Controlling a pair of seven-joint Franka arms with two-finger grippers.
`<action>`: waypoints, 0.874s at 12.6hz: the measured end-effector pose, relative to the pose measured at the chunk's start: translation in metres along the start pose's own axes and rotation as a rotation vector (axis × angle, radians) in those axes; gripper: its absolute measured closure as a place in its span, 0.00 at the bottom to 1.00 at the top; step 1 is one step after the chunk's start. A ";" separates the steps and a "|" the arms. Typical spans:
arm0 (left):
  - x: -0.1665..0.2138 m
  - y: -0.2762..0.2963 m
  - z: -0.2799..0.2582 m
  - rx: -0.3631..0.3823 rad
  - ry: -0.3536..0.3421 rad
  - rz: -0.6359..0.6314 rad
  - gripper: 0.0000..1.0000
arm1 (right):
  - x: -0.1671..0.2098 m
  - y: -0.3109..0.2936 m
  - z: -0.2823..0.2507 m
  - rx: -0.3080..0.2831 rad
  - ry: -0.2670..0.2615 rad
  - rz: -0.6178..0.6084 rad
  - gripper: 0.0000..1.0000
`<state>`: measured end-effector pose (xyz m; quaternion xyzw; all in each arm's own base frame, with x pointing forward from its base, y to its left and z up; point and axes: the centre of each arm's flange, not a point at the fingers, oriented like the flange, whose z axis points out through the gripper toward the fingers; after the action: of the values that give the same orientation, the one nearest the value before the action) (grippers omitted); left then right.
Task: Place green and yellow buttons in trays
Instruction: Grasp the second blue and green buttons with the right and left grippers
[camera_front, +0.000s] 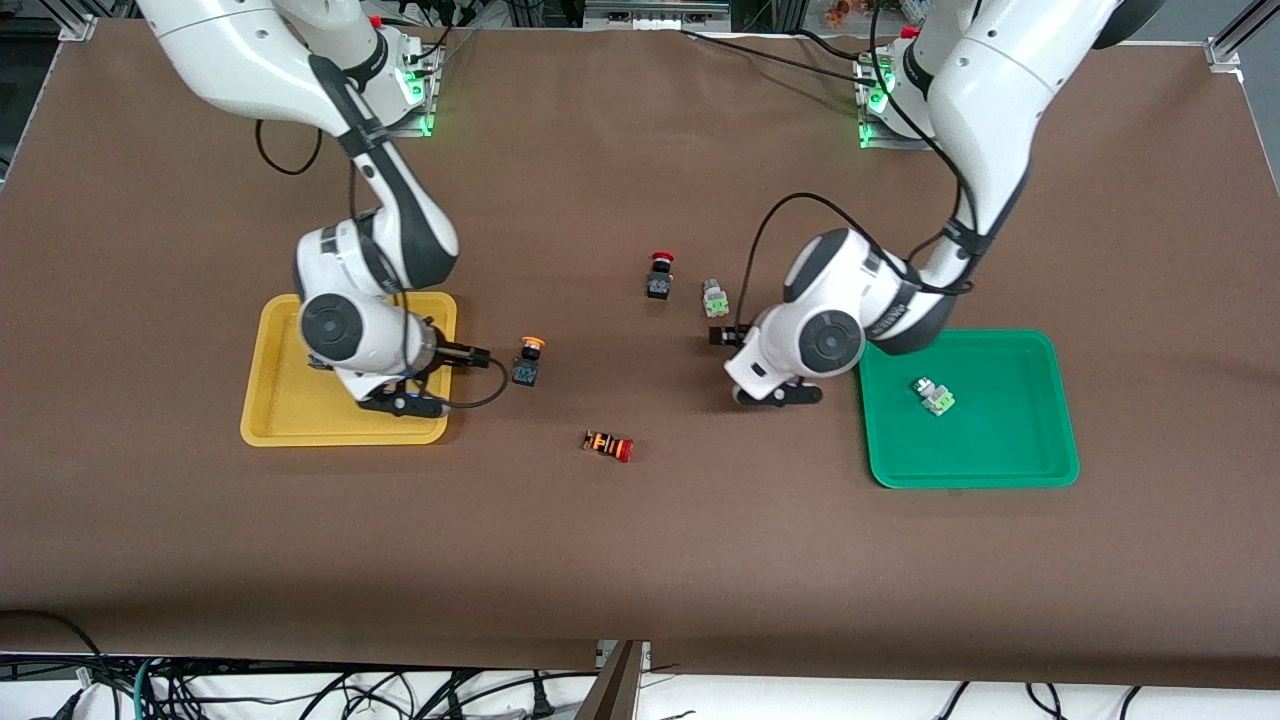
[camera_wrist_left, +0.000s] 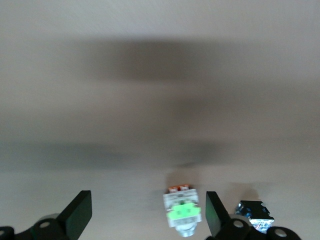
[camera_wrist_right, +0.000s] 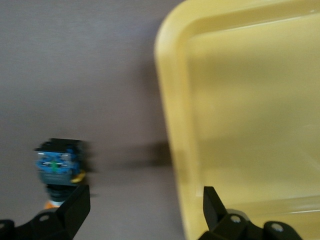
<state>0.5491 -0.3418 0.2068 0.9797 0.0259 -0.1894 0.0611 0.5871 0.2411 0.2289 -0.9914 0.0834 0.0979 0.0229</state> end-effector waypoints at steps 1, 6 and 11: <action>-0.011 0.008 0.019 -0.006 0.008 -0.001 0.00 | -0.005 -0.016 0.008 0.010 0.017 0.023 0.00; -0.051 0.033 0.074 0.010 0.013 -0.011 0.00 | -0.017 -0.061 0.035 0.027 0.041 0.075 0.00; -0.052 0.034 0.068 0.008 0.026 -0.030 0.58 | -0.015 -0.068 0.052 0.031 0.068 0.055 0.12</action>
<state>0.4779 -0.3856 0.1672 0.9817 0.0404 -0.1778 0.0542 0.5745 0.3132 0.1824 -0.9910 0.1130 0.0633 0.0328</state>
